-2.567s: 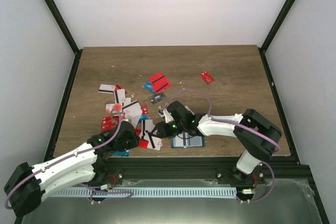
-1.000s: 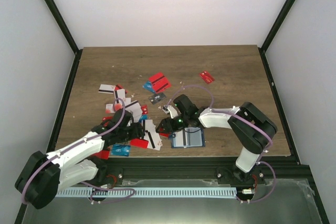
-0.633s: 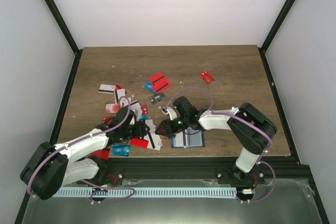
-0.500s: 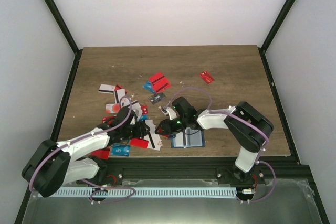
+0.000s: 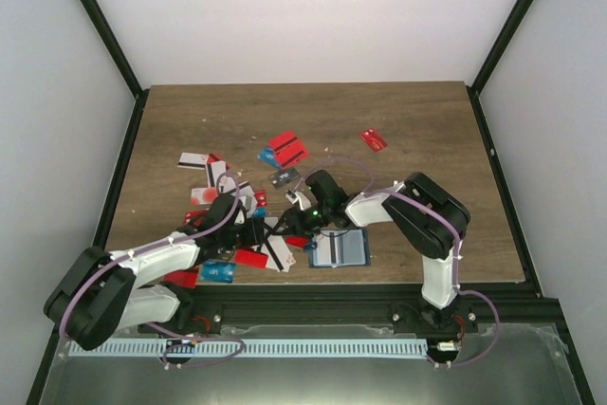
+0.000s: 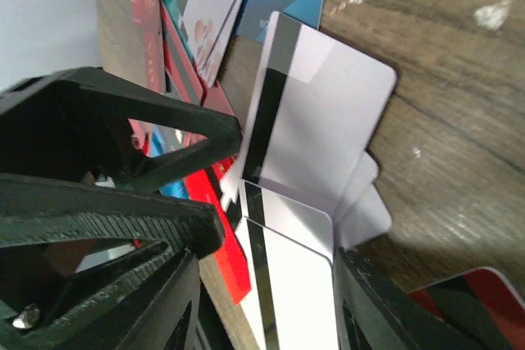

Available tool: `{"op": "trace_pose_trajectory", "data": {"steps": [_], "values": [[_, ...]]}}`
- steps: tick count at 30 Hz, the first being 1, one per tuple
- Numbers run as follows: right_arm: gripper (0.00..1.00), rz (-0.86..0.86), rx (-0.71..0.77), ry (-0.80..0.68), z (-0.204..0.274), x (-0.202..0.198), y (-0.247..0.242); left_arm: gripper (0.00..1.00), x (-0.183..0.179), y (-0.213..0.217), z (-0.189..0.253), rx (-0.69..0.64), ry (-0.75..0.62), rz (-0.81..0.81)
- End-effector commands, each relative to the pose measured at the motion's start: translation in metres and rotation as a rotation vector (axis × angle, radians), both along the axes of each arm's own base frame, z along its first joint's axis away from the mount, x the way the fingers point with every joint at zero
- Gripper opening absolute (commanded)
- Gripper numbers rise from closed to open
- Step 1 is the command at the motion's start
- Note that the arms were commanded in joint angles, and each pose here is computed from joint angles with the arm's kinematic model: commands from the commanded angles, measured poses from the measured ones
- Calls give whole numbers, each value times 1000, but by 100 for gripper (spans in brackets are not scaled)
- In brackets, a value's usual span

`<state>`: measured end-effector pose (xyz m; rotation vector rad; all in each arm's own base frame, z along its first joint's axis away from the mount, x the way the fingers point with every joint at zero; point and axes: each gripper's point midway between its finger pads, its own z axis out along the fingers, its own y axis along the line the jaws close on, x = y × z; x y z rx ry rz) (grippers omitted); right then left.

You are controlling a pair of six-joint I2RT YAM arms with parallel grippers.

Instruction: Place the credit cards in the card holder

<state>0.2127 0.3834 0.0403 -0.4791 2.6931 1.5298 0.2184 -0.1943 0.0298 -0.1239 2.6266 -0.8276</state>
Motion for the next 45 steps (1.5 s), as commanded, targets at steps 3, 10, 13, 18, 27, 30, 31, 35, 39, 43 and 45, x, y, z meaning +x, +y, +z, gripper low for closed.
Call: {"op": "trace_pose_trajectory", "data": {"steps": [3, 10, 13, 18, 27, 30, 31, 35, 39, 43, 45], "values": [[44, 73, 183, 27, 29, -9, 9, 53, -23, -37, 29, -241, 3, -145], [37, 83, 217, 21, 36, -13, -3, 48, -27, -44, 58, -332, -61, -187], [37, 72, 172, -11, 35, -12, -9, 45, -25, -34, 56, -274, -70, -153], [37, 7, 17, -155, 31, 0, -28, 45, -31, -12, 44, -160, -41, -97], [35, 17, -149, -223, 5, -7, -39, 47, -49, -15, 28, -210, 18, -107], [33, 39, -196, -229, -6, -14, -34, 47, -49, -15, 24, -201, 26, -92], [32, 45, -213, -231, -10, -17, -33, 47, -49, -14, 23, -197, 30, -89], [29, 55, -262, -226, -24, -24, -35, 47, -51, -14, 17, -195, 42, -83], [28, 60, -288, -222, -31, -26, -38, 47, -56, -15, 9, -190, 68, -92], [27, 71, -265, -212, -30, -30, -36, 47, -60, -16, 4, -179, 86, -97], [26, 73, -260, -209, -30, -31, -35, 47, -62, -14, 2, -164, 90, -88]]}}
